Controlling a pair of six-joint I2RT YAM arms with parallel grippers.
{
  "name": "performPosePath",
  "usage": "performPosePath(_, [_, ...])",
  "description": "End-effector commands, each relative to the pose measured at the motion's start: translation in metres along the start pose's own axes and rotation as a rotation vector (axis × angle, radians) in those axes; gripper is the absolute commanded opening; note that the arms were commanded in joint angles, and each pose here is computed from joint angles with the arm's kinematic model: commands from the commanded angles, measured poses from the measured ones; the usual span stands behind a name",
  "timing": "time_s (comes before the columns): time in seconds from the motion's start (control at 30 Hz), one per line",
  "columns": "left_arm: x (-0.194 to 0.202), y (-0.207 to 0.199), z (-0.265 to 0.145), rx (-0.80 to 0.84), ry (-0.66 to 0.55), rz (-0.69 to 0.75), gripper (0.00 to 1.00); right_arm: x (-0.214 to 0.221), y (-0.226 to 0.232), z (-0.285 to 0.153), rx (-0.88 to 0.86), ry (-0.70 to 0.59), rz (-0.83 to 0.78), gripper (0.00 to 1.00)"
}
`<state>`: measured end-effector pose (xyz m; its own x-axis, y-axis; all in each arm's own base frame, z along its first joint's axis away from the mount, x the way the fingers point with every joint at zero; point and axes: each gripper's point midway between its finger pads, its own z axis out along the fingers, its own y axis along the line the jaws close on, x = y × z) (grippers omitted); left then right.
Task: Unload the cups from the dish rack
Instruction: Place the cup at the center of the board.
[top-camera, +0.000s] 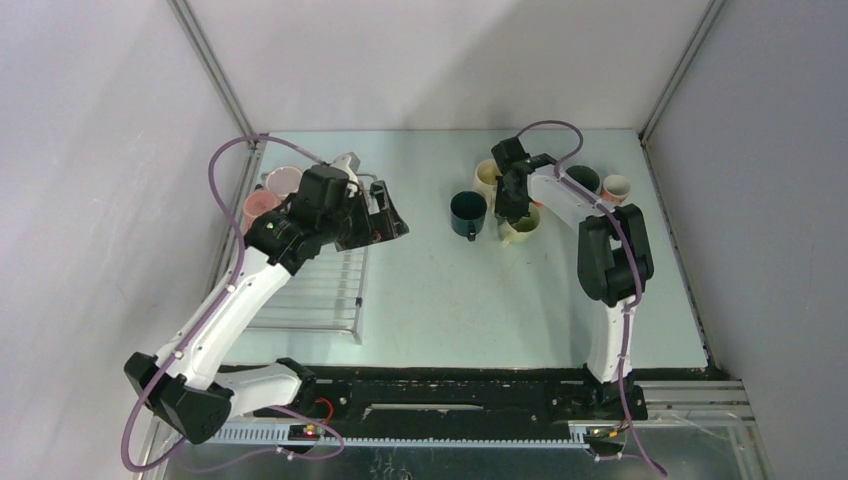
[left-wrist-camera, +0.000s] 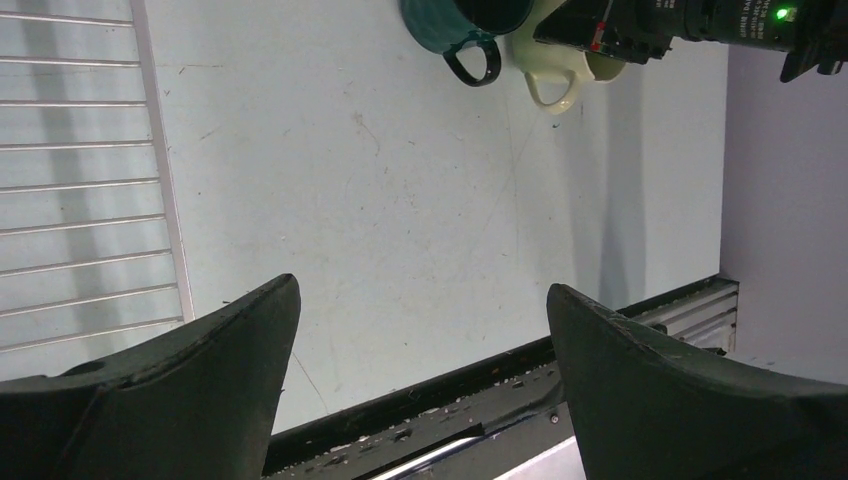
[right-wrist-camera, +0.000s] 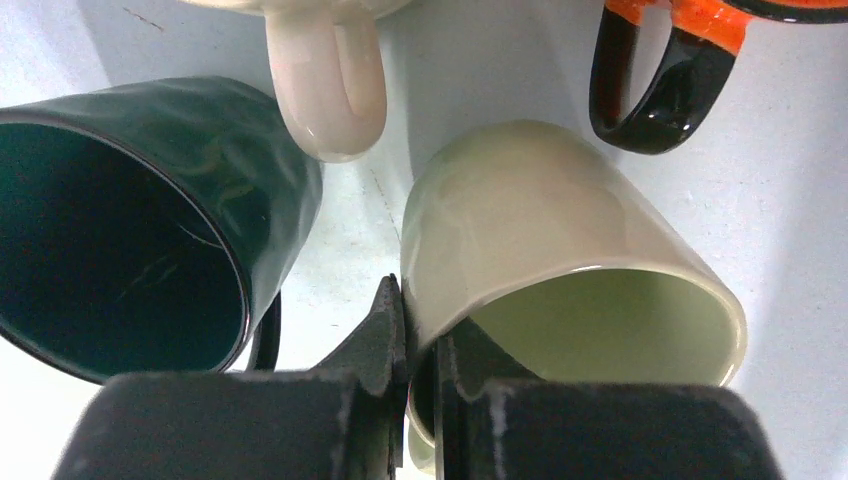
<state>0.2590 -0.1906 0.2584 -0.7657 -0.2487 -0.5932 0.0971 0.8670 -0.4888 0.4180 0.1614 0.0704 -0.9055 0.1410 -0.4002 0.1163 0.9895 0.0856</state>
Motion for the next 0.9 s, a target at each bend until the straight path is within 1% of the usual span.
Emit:
performPosePath(0.0, [-0.022, -0.012, -0.011, 0.017, -0.064, 0.037, 1.0, -0.024, 0.006, -0.013, 0.004, -0.068, -0.026, 0.05])
performPosePath(0.3, [-0.023, -0.003, -0.005, -0.024, -0.059, 0.022, 1.0, -0.023, 0.015, -0.014, -0.012, -0.056, -0.047, 0.31])
performPosePath(0.43, [-0.024, 0.0, -0.005, -0.036, -0.058, 0.014, 1.0, -0.025, 0.021, -0.022, -0.031, -0.065, -0.052, 0.38])
performPosePath(0.53, [-0.029, 0.007, -0.007, -0.073, -0.08, 0.006, 1.0, -0.026, 0.023, -0.033, -0.034, -0.078, -0.054, 0.43])
performPosePath(0.63, [-0.032, 0.013, -0.009, -0.101, -0.09, -0.002, 1.0, -0.029, 0.021, -0.047, -0.039, -0.097, -0.045, 0.45])
performPosePath(0.8, [-0.044, 0.028, -0.018, -0.175, -0.134, -0.025, 1.0, -0.029, 0.017, -0.075, -0.054, -0.138, -0.041, 0.51])
performPosePath(0.87, [-0.049, 0.04, -0.021, -0.227, -0.159, -0.047, 1.0, -0.029, 0.016, -0.086, -0.067, -0.158, -0.043, 0.55])
